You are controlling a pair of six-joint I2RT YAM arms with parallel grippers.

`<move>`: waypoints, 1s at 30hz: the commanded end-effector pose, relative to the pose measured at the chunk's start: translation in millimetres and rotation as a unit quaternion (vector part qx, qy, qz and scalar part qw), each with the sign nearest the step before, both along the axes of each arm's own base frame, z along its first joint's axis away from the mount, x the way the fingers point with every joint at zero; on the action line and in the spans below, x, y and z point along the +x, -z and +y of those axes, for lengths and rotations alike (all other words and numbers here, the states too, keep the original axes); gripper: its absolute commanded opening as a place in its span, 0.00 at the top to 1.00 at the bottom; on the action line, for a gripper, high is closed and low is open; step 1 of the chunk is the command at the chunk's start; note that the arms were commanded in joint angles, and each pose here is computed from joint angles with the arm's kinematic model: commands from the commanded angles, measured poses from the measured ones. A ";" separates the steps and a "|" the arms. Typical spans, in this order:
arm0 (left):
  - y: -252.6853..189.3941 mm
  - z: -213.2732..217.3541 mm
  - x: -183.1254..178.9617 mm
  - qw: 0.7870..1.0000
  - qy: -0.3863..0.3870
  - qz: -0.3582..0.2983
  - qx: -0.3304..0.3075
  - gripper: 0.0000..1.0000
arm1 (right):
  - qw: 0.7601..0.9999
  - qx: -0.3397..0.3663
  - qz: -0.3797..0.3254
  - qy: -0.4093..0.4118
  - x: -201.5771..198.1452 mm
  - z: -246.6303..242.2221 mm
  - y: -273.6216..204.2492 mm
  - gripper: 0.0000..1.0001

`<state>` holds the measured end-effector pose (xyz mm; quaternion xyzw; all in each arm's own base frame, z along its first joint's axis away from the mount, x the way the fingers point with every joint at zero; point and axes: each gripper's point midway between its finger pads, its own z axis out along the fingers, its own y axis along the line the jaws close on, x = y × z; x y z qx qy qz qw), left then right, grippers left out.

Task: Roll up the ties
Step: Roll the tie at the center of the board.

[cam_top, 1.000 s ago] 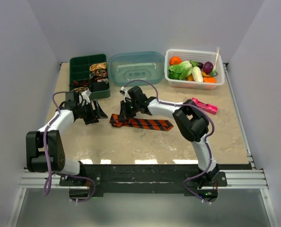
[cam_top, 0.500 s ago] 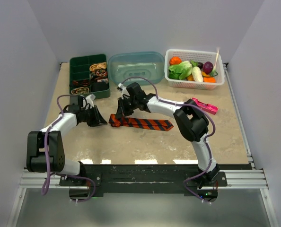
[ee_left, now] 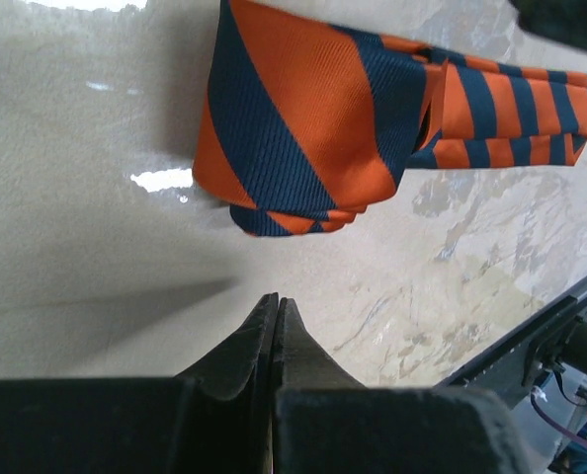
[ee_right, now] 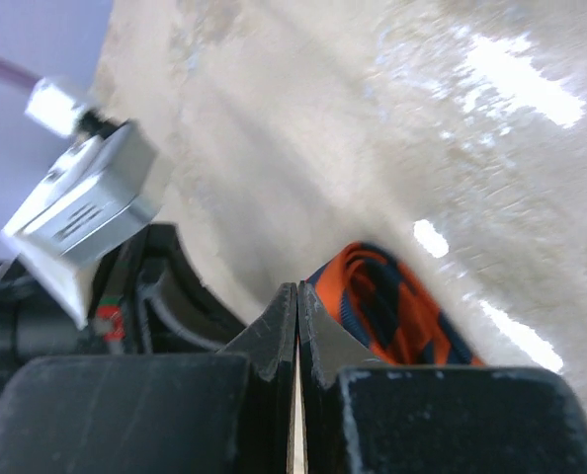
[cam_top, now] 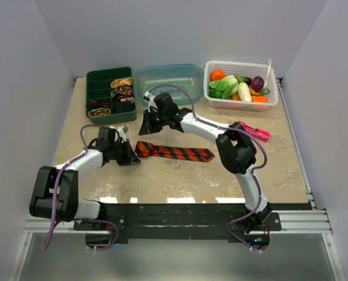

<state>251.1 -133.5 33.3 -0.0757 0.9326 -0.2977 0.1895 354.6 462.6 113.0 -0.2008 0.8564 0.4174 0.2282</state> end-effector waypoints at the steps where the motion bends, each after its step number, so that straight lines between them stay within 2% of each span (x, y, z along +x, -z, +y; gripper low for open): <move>1: -10.1 -7.7 22.1 0.998 -0.005 -0.060 0.003 1.00 | 0.998 -0.039 -0.016 0.038 23.2 -5.8 20.6 1.00; 10: -1.5 -8.7 25.6 0.997 -0.004 -0.066 0.040 1.00 | 0.996 -0.065 -0.011 0.065 37.1 -6.7 47.0 1.00; 23: 4.4 -14.3 37.6 0.995 -0.008 -0.077 0.067 1.00 | 0.997 -0.068 0.023 0.042 20.5 -7.5 76.2 1.00; 30: -5.7 -18.9 49.6 0.992 -0.022 -0.112 0.059 1.00 | 0.996 -0.075 0.036 0.030 11.0 -10.5 86.8 1.00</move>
